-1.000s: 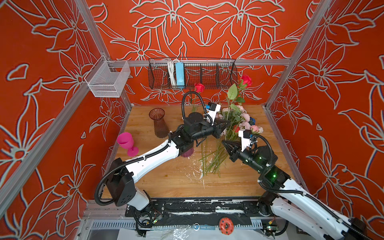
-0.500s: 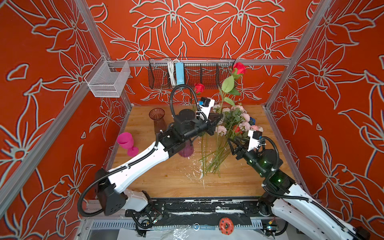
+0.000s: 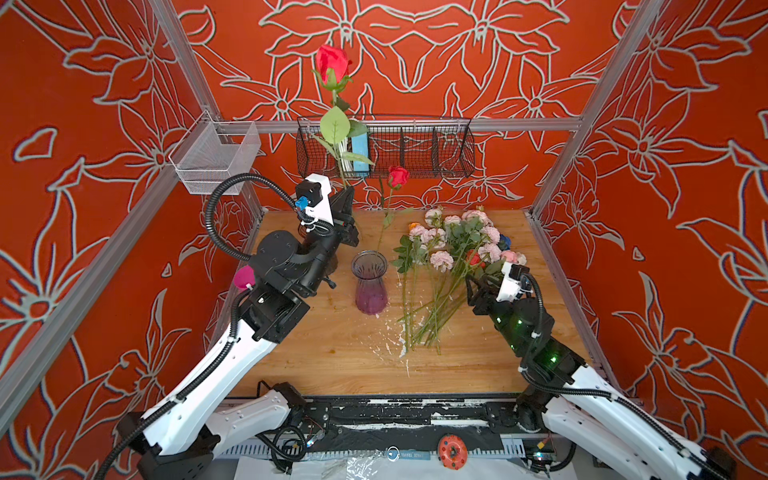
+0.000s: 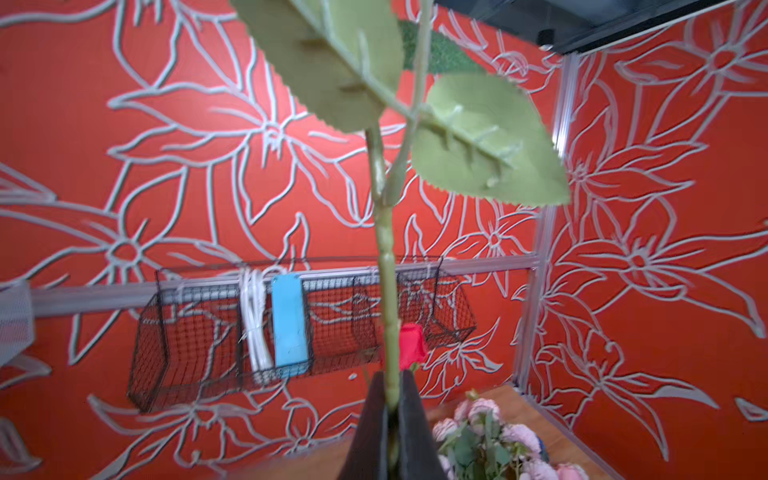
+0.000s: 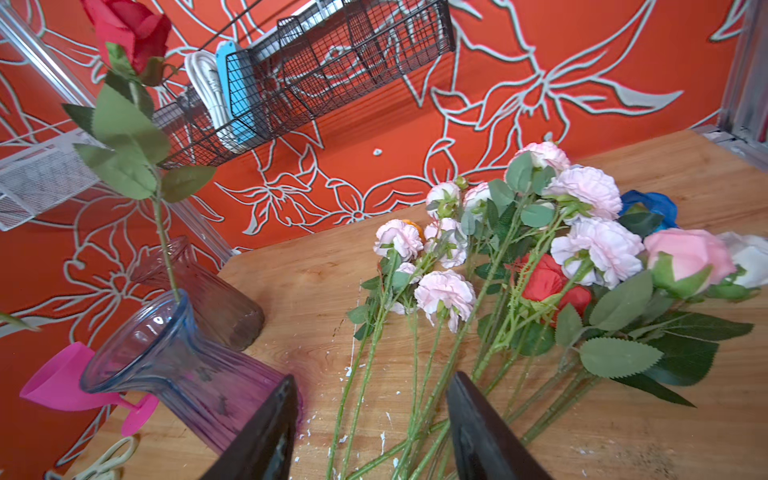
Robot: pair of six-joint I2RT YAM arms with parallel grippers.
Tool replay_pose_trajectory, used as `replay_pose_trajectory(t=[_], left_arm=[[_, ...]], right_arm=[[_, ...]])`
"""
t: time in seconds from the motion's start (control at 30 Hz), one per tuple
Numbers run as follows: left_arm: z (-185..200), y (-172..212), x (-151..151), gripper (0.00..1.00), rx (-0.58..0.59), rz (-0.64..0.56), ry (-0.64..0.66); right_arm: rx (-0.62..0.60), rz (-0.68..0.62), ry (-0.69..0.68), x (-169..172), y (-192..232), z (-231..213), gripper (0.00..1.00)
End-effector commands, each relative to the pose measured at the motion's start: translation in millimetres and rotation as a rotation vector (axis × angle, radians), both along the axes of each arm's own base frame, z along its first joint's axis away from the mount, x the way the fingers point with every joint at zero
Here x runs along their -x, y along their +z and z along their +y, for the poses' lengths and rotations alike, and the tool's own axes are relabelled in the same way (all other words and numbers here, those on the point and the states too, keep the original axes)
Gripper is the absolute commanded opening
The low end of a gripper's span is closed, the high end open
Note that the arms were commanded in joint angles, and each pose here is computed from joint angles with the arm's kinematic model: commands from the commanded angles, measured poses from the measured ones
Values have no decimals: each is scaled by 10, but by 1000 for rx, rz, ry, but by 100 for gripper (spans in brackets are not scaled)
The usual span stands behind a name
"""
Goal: Arrange the flowers into the vase
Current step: 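Raise the red rose over the purple vase with left gripper while right withdraws, then lower the red rose into the purple vase and open the left gripper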
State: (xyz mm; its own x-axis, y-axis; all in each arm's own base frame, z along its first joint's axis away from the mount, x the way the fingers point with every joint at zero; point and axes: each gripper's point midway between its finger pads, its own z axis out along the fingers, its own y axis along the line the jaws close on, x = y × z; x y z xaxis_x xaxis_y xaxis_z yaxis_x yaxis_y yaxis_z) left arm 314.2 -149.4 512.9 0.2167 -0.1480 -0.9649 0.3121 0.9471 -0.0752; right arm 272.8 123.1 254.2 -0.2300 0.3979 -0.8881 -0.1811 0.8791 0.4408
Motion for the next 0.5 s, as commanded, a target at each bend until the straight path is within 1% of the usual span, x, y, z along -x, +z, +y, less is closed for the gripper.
replay_pose_trajectory(t=[0.0,0.23,0.37,0.47], left_arm=[[51,-172,-195,0,41,48,15],[-57,-451,-378,0,-4,88,-5],[-115,-767,-486,0,-39,124,-2],[-166,-1023,-554,0,-57,174,-9]], right_arm=[[-10,14,-33,-6,-38,-51,59],[-4,9,-17,-2,-25,-26,59],[2,15,-17,-12,-53,-18,59],[8,22,-8,-26,-76,9,59]])
